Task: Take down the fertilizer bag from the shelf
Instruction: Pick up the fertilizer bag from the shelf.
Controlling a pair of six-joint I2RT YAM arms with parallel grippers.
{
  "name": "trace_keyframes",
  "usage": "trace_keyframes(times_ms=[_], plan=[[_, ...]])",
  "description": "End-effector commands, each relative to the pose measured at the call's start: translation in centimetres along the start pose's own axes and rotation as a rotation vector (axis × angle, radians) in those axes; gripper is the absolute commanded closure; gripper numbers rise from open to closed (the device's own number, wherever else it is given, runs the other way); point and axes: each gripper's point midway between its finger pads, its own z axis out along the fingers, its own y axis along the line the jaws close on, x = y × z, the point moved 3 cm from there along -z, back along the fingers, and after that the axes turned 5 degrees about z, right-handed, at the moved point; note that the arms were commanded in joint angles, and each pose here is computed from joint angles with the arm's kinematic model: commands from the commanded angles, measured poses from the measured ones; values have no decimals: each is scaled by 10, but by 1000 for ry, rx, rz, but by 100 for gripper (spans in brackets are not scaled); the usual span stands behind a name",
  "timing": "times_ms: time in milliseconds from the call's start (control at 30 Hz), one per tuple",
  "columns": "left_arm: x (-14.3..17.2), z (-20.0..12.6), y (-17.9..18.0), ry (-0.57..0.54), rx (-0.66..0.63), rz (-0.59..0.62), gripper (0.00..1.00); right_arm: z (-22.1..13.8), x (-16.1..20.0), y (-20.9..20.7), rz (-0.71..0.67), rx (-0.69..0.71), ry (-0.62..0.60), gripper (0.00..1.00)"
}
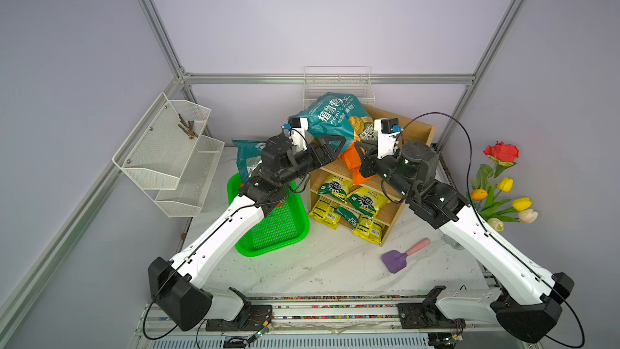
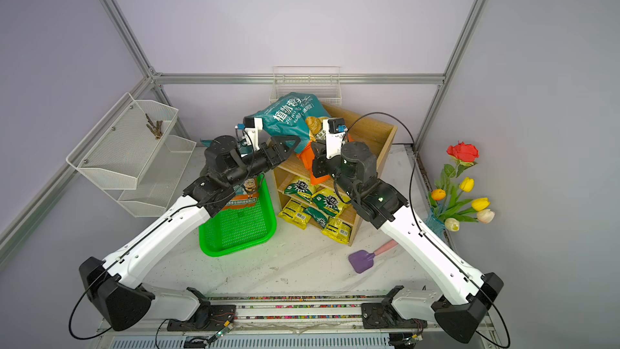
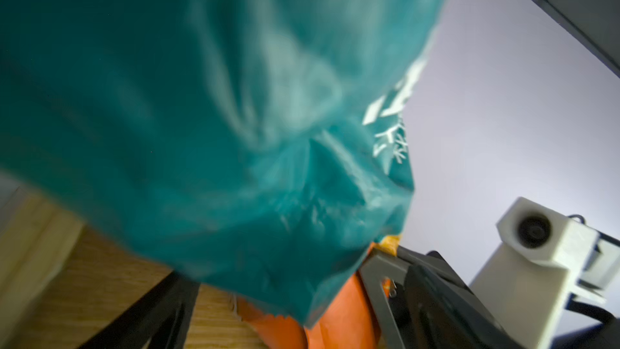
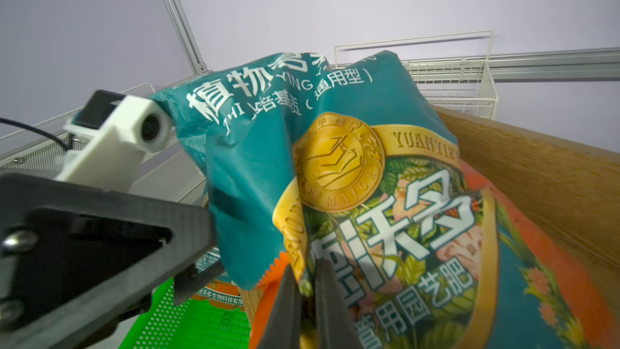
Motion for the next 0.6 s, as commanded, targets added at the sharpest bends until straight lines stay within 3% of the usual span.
trace_keyframes(times_ms=[0, 267, 500, 567], plan=[[-48, 7, -51, -132, 146, 33, 0, -7, 15, 22, 49, -111, 47, 100], [-52, 29, -52, -165, 183, 16, 3, -8, 29, 21, 60, -120, 72, 100], [-57, 30, -72, -193, 250, 46, 48, -4, 35, 19, 51, -111, 86, 100], [-59, 29, -76, -199, 266, 54, 73, -4, 36, 19, 49, -110, 87, 97]])
